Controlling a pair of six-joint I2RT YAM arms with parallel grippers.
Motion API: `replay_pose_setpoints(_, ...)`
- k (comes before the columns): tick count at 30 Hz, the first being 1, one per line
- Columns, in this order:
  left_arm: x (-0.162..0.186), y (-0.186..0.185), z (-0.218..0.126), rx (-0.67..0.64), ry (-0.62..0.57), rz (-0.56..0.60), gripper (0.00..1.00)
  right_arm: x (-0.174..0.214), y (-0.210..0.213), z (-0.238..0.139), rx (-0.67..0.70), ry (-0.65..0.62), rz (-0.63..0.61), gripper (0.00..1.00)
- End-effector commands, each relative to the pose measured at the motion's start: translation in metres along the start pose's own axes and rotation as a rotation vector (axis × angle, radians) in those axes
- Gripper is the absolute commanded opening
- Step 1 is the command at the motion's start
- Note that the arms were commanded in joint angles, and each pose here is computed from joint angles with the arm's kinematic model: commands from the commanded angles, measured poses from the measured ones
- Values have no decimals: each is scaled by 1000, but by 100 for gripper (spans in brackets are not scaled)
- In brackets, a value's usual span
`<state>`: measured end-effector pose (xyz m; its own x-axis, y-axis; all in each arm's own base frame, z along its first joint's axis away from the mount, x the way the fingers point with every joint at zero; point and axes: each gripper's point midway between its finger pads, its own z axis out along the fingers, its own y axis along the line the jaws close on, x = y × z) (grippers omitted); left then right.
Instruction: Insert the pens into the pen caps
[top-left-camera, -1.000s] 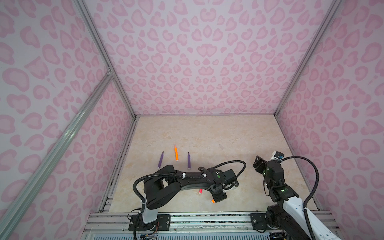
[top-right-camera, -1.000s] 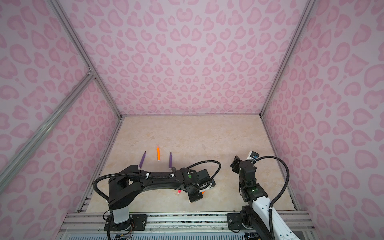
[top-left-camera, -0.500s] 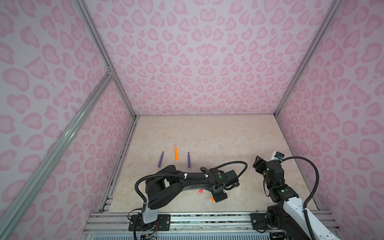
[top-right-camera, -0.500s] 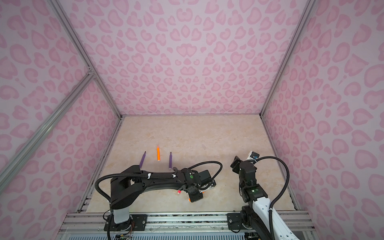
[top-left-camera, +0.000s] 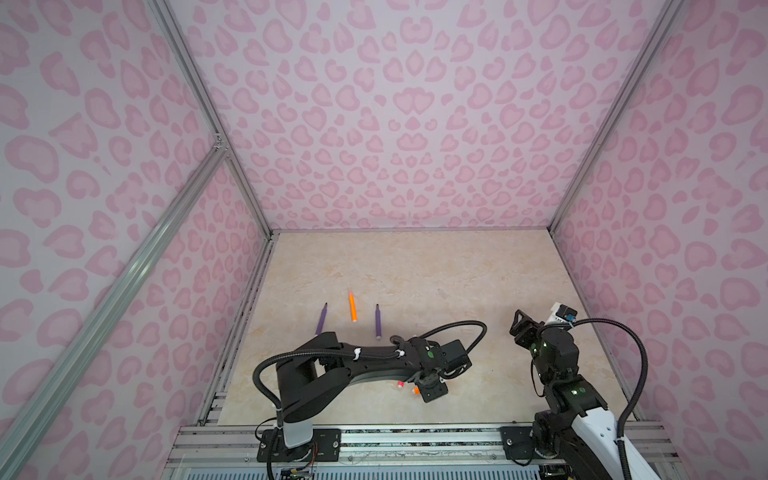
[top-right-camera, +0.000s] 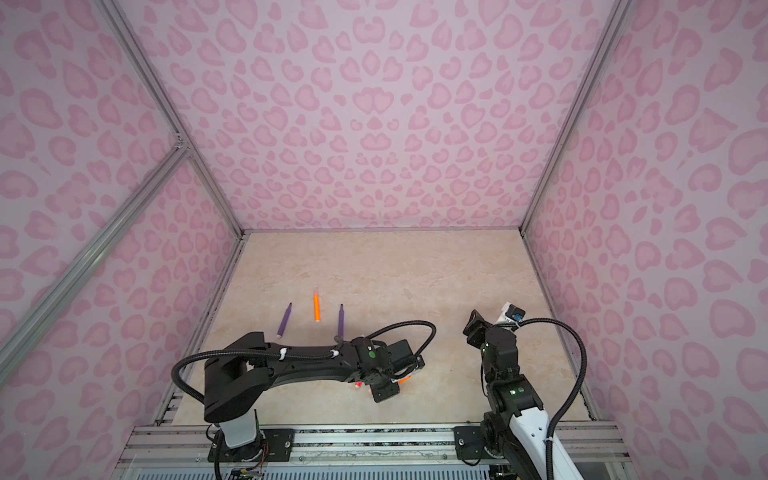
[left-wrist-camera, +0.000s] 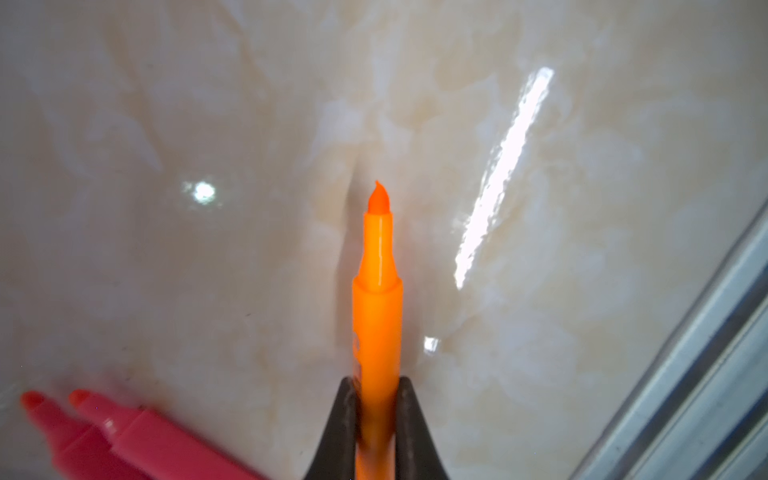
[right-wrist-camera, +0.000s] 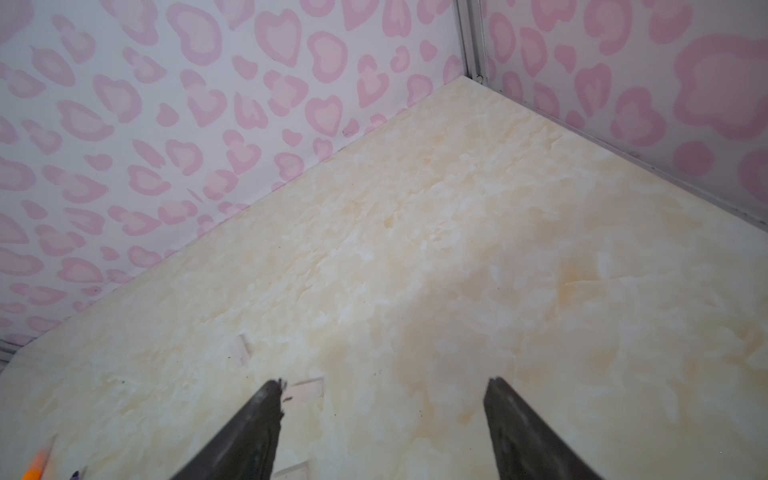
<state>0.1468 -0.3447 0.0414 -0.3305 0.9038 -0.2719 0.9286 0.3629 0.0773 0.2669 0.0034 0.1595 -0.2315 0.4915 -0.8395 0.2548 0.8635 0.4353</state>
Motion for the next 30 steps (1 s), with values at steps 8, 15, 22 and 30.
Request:
replay_pose_setpoints(8,-109,115,-160,-139,-778,-374,4,-6,86,-44,-428,93,141,79)
replay_pose_setpoints(15,-100,111,-133,-21,-838,-378,4,4,146,-75,-661,141,159,80)
replay_pose_setpoints(22,-98,90,-136,48,-840,-339,4,41,196,-78,-711,229,55,77)
replay_pose_setpoints(30,-108,52,-132,79,-829,-225,4,46,192,-65,-633,225,-1,70)
